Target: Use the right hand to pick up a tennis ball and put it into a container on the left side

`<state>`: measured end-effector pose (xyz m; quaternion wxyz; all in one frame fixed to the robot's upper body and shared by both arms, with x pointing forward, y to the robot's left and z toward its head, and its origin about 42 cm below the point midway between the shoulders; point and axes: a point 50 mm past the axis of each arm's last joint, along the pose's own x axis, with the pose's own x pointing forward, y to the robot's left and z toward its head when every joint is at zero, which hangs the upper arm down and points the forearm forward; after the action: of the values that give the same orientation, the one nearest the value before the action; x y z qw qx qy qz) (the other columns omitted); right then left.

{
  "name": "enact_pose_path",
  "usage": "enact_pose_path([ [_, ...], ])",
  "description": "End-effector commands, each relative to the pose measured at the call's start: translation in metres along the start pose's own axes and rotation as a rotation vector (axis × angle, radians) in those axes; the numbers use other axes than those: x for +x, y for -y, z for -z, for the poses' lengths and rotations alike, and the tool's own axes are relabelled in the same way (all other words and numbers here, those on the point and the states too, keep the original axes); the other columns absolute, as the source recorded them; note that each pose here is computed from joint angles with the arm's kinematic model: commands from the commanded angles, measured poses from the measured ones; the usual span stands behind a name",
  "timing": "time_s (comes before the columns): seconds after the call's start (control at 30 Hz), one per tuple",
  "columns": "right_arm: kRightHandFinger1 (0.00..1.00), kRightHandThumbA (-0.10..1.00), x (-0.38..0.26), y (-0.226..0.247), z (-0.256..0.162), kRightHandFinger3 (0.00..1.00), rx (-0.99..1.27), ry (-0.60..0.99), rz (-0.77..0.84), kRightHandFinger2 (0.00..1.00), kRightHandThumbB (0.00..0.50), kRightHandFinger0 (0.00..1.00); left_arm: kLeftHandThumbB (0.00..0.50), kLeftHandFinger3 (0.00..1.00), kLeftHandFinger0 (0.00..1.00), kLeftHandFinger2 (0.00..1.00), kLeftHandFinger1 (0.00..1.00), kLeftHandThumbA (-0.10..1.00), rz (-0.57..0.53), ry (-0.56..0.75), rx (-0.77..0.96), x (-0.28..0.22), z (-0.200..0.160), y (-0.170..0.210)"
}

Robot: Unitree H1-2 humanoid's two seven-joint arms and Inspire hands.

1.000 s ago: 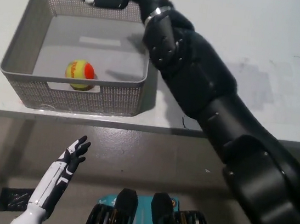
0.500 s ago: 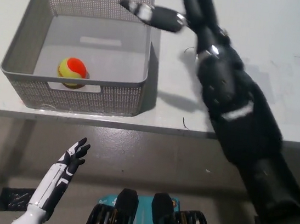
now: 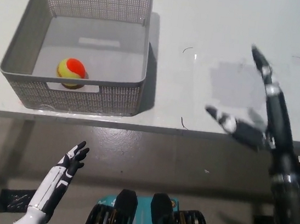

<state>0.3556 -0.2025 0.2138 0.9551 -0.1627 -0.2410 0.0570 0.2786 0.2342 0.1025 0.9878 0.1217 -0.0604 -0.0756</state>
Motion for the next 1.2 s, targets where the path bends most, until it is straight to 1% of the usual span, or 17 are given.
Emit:
enact_pose_path([
  [0.0,1.0,1.0,-0.026,0.002,-0.009,1.0,0.225,0.08,-0.015,1.0,0.24,1.0,0.116,1.0,1.0,1.0,1.0,1.0,-0.005,0.08,0.027,0.004,-0.01,-0.009],
  [0.03,1.0,1.0,-0.037,-0.002,-0.001,1.0,0.225,0.045,-0.024,1.0,0.247,1.0,0.116,1.0,1.0,1.0,1.0,1.0,-0.007,0.084,0.025,0.003,-0.01,-0.009],
  [0.13,1.0,1.0,-0.058,-0.008,0.013,1.0,0.266,-0.026,-0.041,1.0,0.216,1.0,0.124,1.0,1.0,1.0,1.0,1.0,-0.009,0.082,0.02,0.004,-0.009,-0.01],
  [0.17,1.0,1.0,-0.062,-0.009,0.016,1.0,0.276,-0.037,-0.046,1.0,0.18,1.0,0.118,1.0,1.0,1.0,1.0,1.0,-0.009,0.08,0.017,0.004,-0.008,-0.01],
  [0.2,1.0,1.0,-0.07,-0.011,0.022,1.0,0.281,-0.066,-0.052,1.0,0.209,1.0,0.121,1.0,1.0,1.0,1.0,1.0,-0.01,0.078,0.022,0.004,-0.008,-0.01],
  [0.27,1.0,1.0,-0.091,-0.013,0.032,1.0,0.294,-0.125,-0.06,1.0,0.197,1.0,0.122,1.0,1.0,1.0,1.0,1.0,-0.007,0.074,0.016,0.002,-0.006,-0.009],
  [0.37,1.0,1.0,-0.107,-0.015,0.039,1.0,0.311,-0.167,-0.079,1.0,0.176,1.0,0.133,1.0,1.0,1.0,1.0,1.0,-0.008,0.074,0.025,0.003,-0.006,-0.009],
  [0.47,1.0,1.0,-0.117,-0.016,0.044,1.0,0.316,-0.185,-0.099,1.0,0.155,1.0,0.126,1.0,1.0,1.0,1.0,1.0,-0.009,0.079,0.021,0.003,-0.006,-0.01],
  [0.5,1.0,1.0,-0.119,-0.017,0.046,1.0,0.314,-0.19,-0.1,1.0,0.14,1.0,0.12,1.0,1.0,1.0,1.0,1.0,-0.009,0.081,0.019,0.003,-0.006,-0.01],
  [0.6,1.0,1.0,-0.122,-0.019,0.051,1.0,0.322,-0.217,-0.102,1.0,0.147,1.0,0.12,1.0,1.0,1.0,1.0,1.0,-0.014,0.085,0.016,0.004,-0.008,-0.011],
  [0.67,1.0,1.0,-0.123,-0.02,0.055,1.0,0.329,-0.229,-0.104,1.0,0.136,1.0,0.118,1.0,1.0,1.0,1.0,1.0,-0.013,0.09,0.023,0.004,-0.008,-0.011],
  [0.73,1.0,1.0,-0.122,-0.022,0.058,1.0,0.355,-0.249,-0.095,1.0,0.138,1.0,0.109,1.0,1.0,1.0,1.0,1.0,-0.018,0.091,0.019,0.004,-0.008,-0.012],
  [0.83,1.0,1.0,-0.12,-0.025,0.061,1.0,0.359,-0.256,-0.1,1.0,0.139,1.0,0.118,1.0,1.0,1.0,1.0,1.0,-0.021,0.091,0.019,0.004,-0.007,-0.012],
  [0.9,1.0,1.0,-0.118,-0.026,0.062,1.0,0.358,-0.258,-0.102,1.0,0.128,1.0,0.116,1.0,1.0,1.0,1.0,1.0,-0.022,0.09,0.016,0.004,-0.008,-0.012],
  [1.13,1.0,1.0,-0.12,-0.028,0.064,1.0,0.346,-0.271,-0.131,1.0,0.147,1.0,0.121,1.0,1.0,1.0,1.0,1.0,-0.016,0.08,0.02,0.001,-0.006,-0.01],
  [1.17,1.0,1.0,-0.12,-0.028,0.064,1.0,0.349,-0.271,-0.136,1.0,0.147,1.0,0.112,1.0,1.0,1.0,1.0,1.0,-0.017,0.083,0.021,0.001,-0.006,-0.01],
])
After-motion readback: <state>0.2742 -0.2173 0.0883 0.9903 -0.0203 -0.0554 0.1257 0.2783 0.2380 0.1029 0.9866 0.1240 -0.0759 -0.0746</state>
